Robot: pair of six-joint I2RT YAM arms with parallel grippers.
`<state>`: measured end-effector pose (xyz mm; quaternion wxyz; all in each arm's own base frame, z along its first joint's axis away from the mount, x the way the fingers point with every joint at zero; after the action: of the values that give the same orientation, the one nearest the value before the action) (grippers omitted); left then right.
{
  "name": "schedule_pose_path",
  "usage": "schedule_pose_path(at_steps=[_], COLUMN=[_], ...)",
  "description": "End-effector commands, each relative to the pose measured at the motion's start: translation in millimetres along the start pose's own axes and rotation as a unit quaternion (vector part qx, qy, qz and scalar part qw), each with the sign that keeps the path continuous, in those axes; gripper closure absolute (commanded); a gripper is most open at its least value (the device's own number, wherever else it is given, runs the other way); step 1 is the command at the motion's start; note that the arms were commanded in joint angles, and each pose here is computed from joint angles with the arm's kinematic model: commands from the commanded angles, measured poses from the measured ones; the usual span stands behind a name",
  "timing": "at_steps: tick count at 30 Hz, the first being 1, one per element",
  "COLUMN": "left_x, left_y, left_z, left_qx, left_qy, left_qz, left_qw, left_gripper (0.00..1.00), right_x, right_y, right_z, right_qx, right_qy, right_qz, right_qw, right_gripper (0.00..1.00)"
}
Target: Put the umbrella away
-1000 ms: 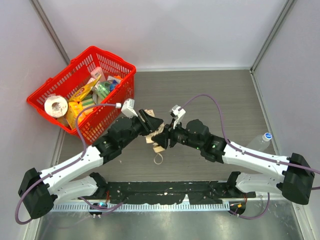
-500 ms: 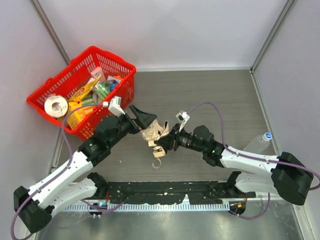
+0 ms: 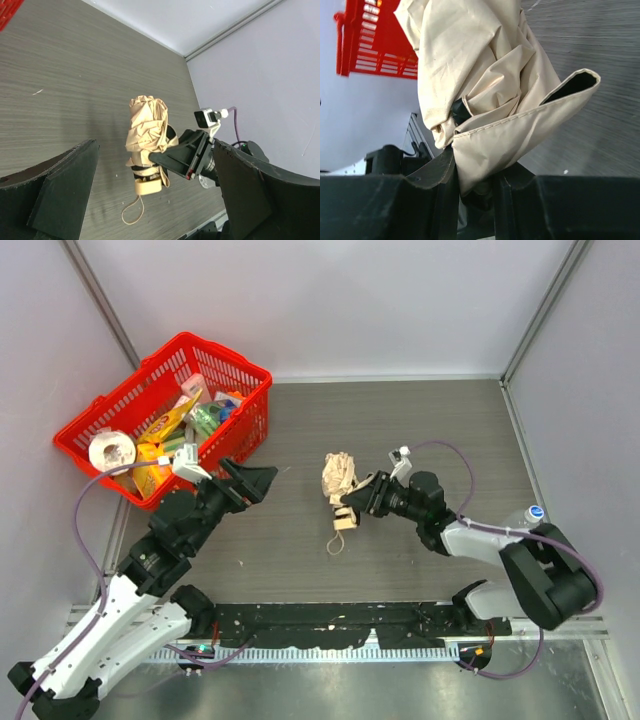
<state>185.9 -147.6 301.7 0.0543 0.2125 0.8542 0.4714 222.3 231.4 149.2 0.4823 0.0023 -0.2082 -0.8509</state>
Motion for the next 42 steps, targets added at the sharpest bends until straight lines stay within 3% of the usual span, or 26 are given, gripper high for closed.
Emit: schedule_pose_path(at_steps=[1, 3, 4, 5, 8, 9, 10, 11, 13, 17, 19, 20, 23, 28, 31, 32, 34, 37, 42], left_x=[1, 1, 0, 0, 0, -1, -1, -1, -3, -6, -5, -5, -2, 5, 8, 8, 8, 5, -3], left_y=[10, 7, 6, 5, 3, 3, 3, 2, 2, 3, 3, 3, 4, 4, 3, 4, 3, 2, -2], left_z=[-4, -6, -7, -7, -9, -9, -10, -10, -12, -17, -19, -20, -18, -18, -18, -18, -19, -21, -24], left_qx=[-0.022, -0.023, -0.024, -0.024, -0.024, -0.024, -0.025, -0.027, -0.029, -0.036, -0.045, -0.05, -0.056, -0.063, -0.065, -0.065, -0.066, -0.064, -0.057], left_qy=[-0.004, -0.013, -0.015, -0.017, -0.026, -0.027, -0.029, -0.031, -0.036, -0.05, -0.057, -0.058, -0.058, -0.063, -0.067, -0.067, -0.07, -0.074, -0.078], left_qz=[-0.008, 0.002, 0.006, 0.009, 0.013, 0.013, 0.014, 0.015, 0.015, 0.02, 0.024, 0.026, 0.027, 0.028, 0.03, 0.029, 0.031, 0.035, 0.047], left_qw=[1.0, 1.0, 1.0, 1.0, 0.999, 0.999, 0.999, 0.999, 0.999, 0.998, 0.997, 0.997, 0.996, 0.996, 0.995, 0.995, 0.995, 0.995, 0.994], left_gripper=[0.0, 0.0, 0.0, 0.0, 0.0, 0.0, 0.0, 0.0, 0.0, 0.0, 0.0, 0.0, 0.0, 0.0, 0.0, 0.0, 0.0, 0.0, 0.0], right_x=[-9, -15, -17, -11, 18, 31, 37, 51, 69, 65, 52, 38, 13, -30, -43, -45, -47, -43, -43], right_y=[39, 45, 60, 69, 122, 120, 140, 139, 157, 177, 183, 183, 178, 152, 136, 134, 130, 132, 126], right_z=[47, 19, 2, -11, -37, -53, -56, -63, -70, -84, -85, -89, -97, -112, -106, -99, -88, -60, -2], right_qx=[0.006, 0.019, 0.034, 0.054, 0.123, 0.142, 0.162, 0.179, 0.218, 0.265, 0.293, 0.302, 0.306, 0.336, 0.345, 0.346, 0.343, 0.344, 0.307], right_qy=[0.109, -0.006, -0.091, -0.187, -0.408, -0.474, -0.531, -0.579, -0.666, -0.758, -0.779, -0.78, -0.78, -0.768, -0.746, -0.733, -0.709, -0.678, -0.554], right_qz=[-0.011, -0.006, -0.046, -0.039, -0.147, -0.12, -0.158, -0.139, -0.158, -0.146, -0.155, -0.156, -0.128, -0.065, -0.045, -0.042, -0.032, -0.034, -0.03], right_qw=[0.994, 1.0, 0.994, 0.98, 0.893, 0.861, 0.817, 0.784, 0.695, 0.578, 0.532, 0.526, 0.531, 0.542, 0.567, 0.584, 0.615, 0.648, 0.774], right_gripper=[1.0, 1.0, 1.0, 1.0, 1.0, 1.0, 1.0, 1.0, 1.0, 1.0, 1.0, 1.0, 0.97, 0.68, 0.49, 0.36, 0.26, 0.25, 0.24])
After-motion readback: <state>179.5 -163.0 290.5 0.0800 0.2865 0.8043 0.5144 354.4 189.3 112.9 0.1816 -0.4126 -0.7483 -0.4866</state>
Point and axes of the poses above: each gripper's point midway between its finger pads, its own x axis back along the fingers, its own z axis along the line the jaws close on, y = z × x, the point moved 5 cm from there along x, back along the fingers, and after that the axes turned 14 degrees about -x, right-handed, at the moved point
